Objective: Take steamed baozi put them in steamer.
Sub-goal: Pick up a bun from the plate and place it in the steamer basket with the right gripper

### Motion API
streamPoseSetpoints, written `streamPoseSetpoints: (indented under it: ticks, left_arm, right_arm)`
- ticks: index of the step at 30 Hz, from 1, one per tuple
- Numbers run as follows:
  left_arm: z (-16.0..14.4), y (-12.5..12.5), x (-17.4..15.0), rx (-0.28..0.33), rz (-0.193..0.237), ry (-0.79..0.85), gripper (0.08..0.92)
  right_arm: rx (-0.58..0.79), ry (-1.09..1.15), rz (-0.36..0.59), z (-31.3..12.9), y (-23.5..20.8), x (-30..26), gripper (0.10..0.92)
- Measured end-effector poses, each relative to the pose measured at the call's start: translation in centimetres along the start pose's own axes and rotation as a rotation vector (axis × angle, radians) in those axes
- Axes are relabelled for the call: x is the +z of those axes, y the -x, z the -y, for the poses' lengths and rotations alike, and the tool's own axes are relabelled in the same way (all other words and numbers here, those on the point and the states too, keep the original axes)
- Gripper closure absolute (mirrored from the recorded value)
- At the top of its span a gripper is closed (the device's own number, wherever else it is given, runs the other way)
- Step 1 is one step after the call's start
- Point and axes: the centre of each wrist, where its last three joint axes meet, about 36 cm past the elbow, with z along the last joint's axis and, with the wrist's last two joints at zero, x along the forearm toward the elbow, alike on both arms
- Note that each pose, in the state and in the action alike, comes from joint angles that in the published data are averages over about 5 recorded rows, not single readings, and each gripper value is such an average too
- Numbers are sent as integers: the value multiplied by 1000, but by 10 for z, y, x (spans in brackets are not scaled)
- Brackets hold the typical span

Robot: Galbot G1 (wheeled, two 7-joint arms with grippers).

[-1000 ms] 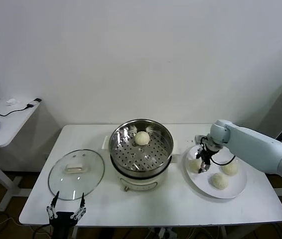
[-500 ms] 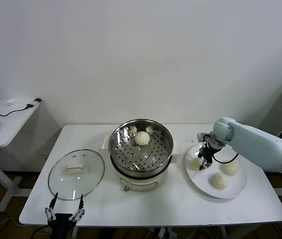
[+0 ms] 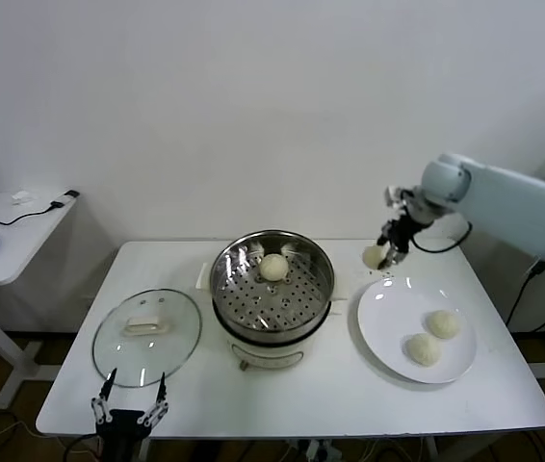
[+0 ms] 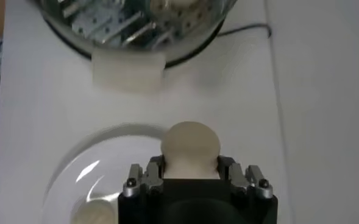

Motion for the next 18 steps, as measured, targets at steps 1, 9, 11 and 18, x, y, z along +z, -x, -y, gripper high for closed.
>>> streamPoseSetpoints:
  ticks: [1,9,11,18]
  left_arm:
    - [0,0,0,3,1,1,177]
    - [-1,0,0,8,8,9,177]
    - [-3,1,1,7,8,10,177]
    - [-4,-1,2,6,3,11,177]
  right_arm:
    - [4,-8,10,2,-6,-13,445]
    - [2,-83,69,-3,-7,-123,445]
    - [-2,-93,76,-8,2,-147,445]
    - [-36,-115,75,-30,45,-211,442]
